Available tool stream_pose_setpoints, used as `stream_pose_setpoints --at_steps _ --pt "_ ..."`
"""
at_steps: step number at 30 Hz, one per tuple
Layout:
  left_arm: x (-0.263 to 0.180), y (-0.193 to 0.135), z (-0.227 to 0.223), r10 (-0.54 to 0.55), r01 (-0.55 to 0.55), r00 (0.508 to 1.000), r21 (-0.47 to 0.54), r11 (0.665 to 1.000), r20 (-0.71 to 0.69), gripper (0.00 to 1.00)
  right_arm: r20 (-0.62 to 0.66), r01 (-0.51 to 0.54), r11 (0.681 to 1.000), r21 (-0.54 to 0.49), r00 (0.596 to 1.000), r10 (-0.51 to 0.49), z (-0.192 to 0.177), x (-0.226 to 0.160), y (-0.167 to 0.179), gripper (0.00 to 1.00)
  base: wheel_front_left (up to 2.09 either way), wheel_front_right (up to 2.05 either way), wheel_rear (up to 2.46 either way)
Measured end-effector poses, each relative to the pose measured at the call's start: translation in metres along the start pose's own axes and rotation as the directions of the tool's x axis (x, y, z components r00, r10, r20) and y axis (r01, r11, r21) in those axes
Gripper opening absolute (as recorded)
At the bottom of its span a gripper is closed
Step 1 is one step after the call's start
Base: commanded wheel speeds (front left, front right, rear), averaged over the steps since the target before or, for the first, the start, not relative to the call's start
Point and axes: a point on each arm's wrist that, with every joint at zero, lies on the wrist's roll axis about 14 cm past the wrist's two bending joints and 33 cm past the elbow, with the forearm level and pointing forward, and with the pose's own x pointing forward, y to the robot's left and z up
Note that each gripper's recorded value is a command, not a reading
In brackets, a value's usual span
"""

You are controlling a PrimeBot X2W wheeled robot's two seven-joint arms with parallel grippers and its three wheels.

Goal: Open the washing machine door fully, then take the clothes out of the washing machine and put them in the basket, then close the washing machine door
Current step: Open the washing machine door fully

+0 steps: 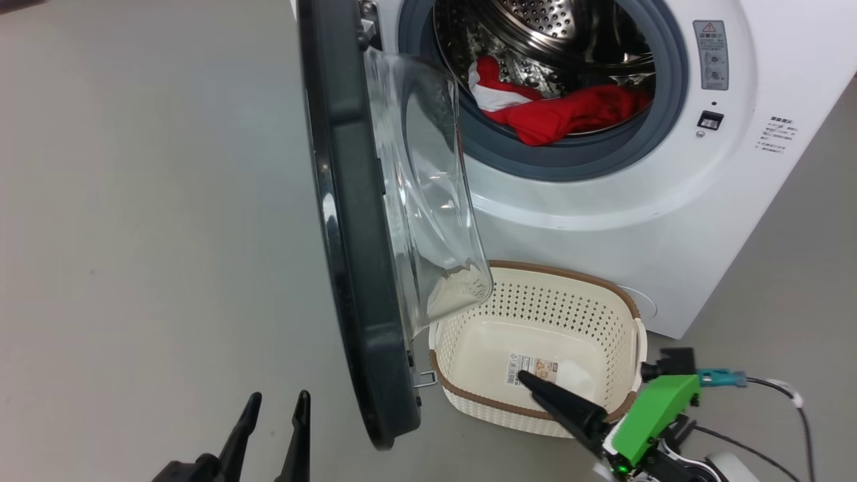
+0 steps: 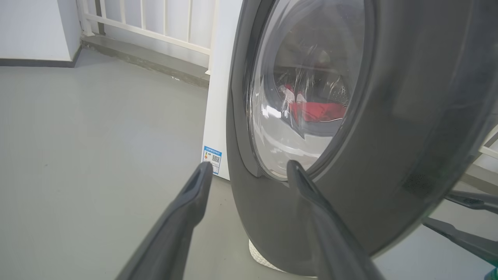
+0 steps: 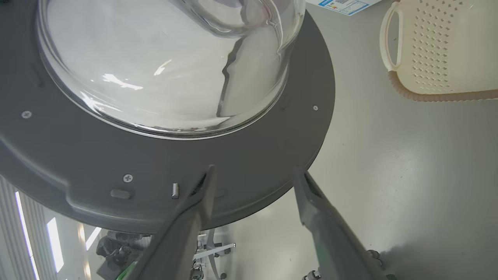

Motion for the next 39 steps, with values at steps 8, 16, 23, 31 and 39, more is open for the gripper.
stream_pose_setpoints --at_steps 8,16,23,31,39 --pt "0.001 -0.003 -0.001 -0.013 0.013 1.000 -0.001 1.000 -0.003 1.00 0.156 0.153 0.978 -0.139 0.979 -0.131 0.024 -0.022 -0.036 1.00 0.00 0.00 0.00" --pt "0.002 -0.003 -0.002 -0.013 0.013 1.000 0.000 1.000 -0.006 1.00 0.254 0.261 0.905 -0.337 0.951 -0.179 0.034 -0.036 -0.056 1.00 0.00 0.00 0.00" --pt "0.003 -0.003 -0.003 -0.010 0.010 1.000 0.002 1.000 -0.012 1.00 0.344 0.328 0.794 -0.512 0.925 -0.160 0.042 -0.049 -0.069 1.00 0.00 0.00 0.00" --pt "0.005 -0.003 -0.006 -0.010 0.010 1.000 0.005 1.000 -0.020 1.00 0.398 0.370 0.664 -0.650 0.910 -0.117 0.067 -0.053 -0.064 1.00 0.00 0.00 0.00" --pt "0.006 -0.003 -0.007 -0.009 0.009 1.000 0.008 1.000 -0.026 1.00 0.481 0.413 0.533 -0.739 0.876 -0.011 0.092 -0.060 -0.037 1.00 0.00 0.00 0.00"
